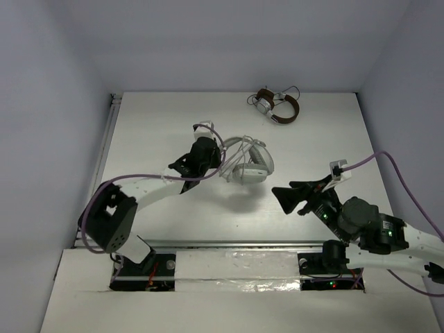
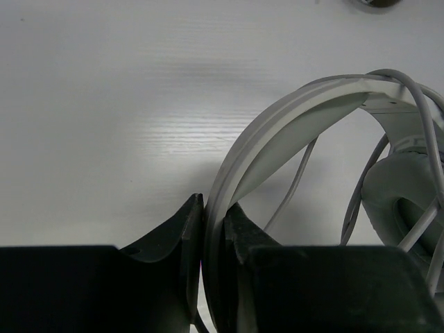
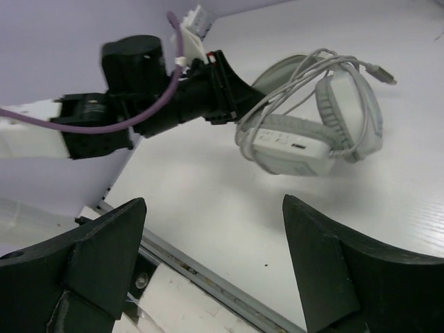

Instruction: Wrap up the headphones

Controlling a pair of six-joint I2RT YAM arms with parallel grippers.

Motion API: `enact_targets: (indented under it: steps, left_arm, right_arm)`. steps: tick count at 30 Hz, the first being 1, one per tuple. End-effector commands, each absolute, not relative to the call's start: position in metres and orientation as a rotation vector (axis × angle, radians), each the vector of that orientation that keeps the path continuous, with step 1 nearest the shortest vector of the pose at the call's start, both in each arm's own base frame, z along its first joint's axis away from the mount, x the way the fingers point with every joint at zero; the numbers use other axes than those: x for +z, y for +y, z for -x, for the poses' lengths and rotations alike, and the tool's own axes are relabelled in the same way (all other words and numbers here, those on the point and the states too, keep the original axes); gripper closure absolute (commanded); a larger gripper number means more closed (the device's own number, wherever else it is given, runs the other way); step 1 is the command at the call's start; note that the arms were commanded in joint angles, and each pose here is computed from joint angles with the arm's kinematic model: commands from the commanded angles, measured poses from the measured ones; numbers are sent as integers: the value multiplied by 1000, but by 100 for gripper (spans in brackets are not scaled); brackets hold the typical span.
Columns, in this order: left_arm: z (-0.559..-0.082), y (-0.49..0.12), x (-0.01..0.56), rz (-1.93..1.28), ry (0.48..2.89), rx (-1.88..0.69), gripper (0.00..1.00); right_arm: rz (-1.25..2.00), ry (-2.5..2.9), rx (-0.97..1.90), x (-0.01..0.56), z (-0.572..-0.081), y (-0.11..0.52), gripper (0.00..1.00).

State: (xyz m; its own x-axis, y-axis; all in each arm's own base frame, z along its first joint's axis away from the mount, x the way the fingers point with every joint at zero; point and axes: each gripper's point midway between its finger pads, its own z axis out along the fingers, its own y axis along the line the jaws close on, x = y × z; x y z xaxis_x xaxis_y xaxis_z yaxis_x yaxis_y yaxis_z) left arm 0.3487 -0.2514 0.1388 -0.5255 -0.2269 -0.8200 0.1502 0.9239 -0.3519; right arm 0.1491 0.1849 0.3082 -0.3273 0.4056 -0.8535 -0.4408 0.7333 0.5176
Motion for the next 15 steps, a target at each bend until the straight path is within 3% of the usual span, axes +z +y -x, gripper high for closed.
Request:
enact_targets:
  steps: [1, 3, 4, 6, 7, 8, 10, 13, 14, 15]
  left_arm:
    - [-400, -262, 191, 176, 1851, -581, 100]
    - [-414, -254, 174, 194, 1870, -536, 100]
    - [-417, -252, 169, 200, 1875, -529, 100]
    - [-423, -249, 153, 206, 1907, -512, 93]
    - [-425, -247, 149, 208, 1919, -508, 87]
    - [-423, -249, 140, 195, 1944, -509, 75]
    - [-423, -245, 137, 194, 1954, -504, 65]
    - [-418, -242, 153, 197, 1919, -527, 39]
    - [-417, -238, 171, 208, 1885, -530, 26]
    - [-415, -236, 181, 214, 1865, -532, 21]
  right_arm:
    - [-106, 1662, 925, 326, -152, 176, 14]
    - [-111, 1664, 941, 326, -151, 175, 13]
    - [-100, 1672, 944, 325, -149, 175, 2]
    - [-108, 1679, 953, 326, -148, 173, 0]
    - [-110, 1681, 947, 329, -147, 169, 0]
    - [-116, 1679, 949, 330, -147, 167, 0]
    - [-109, 1656, 957, 340, -147, 163, 0]
    - [-96, 1624, 948, 356, -147, 156, 0]
    - [-104, 1599, 964, 370, -146, 151, 0]
    - [-92, 1584, 951, 377, -147, 147, 0]
